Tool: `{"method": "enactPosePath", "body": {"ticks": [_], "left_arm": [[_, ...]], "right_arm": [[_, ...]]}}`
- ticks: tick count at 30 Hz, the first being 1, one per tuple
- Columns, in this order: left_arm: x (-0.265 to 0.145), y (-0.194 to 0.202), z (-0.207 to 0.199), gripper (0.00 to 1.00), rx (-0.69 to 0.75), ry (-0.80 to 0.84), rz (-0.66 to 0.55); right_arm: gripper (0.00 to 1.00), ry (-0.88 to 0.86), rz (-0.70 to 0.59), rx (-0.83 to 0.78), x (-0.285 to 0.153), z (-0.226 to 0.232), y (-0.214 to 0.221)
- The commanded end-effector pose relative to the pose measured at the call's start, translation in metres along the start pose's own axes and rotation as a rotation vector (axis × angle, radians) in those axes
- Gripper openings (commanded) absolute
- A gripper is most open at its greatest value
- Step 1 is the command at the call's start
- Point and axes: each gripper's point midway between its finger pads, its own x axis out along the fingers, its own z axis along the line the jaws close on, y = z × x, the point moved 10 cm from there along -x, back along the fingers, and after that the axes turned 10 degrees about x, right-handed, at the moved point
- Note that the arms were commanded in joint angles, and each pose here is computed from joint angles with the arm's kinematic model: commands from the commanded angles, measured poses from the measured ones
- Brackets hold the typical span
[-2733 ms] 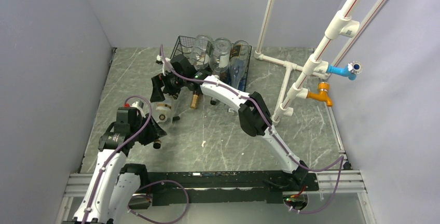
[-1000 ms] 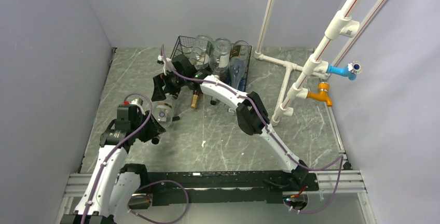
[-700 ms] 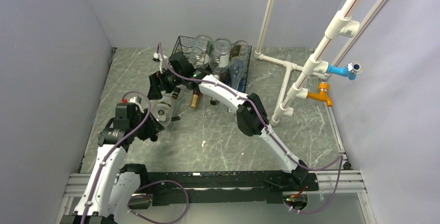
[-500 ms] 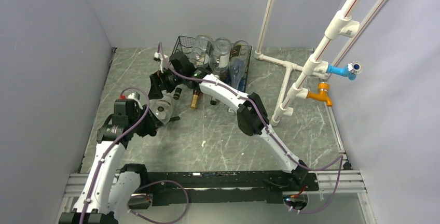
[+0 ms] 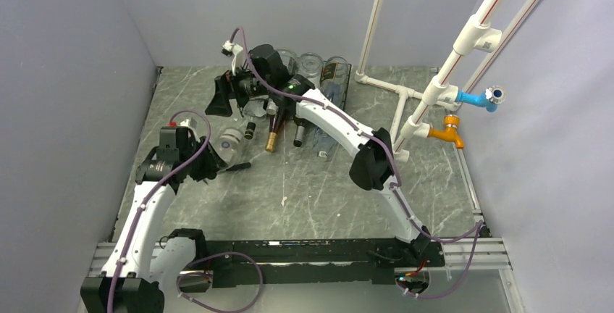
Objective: Take the wine bottle off the wine rack
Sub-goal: Place the wine bottle at the center of the board.
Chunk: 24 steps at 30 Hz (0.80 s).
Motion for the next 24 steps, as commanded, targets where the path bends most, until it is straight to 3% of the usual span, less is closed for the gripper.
{"method": "enactPosePath", "body": {"ticks": [1, 14, 24], "left_arm": [[-0.012, -0.027, -0.011, 0.00, 0.078, 0.044, -0.091], [-0.025, -0.057, -0.011, 0.00, 0.209, -0.087, -0.052], [-0.016, -0.080, -0.017, 0.00, 0.279, -0.053, 0.009]], "right_arm": [[1.00, -0.046, -0.024, -0.052, -0.015, 0.021, -0.014], [1.00, -0.030, -0.047, -0.071, -0.039, 0.035, -0.027], [1.00, 0.018, -0.064, -0.083, -0.068, 0.034, -0.035]]}}
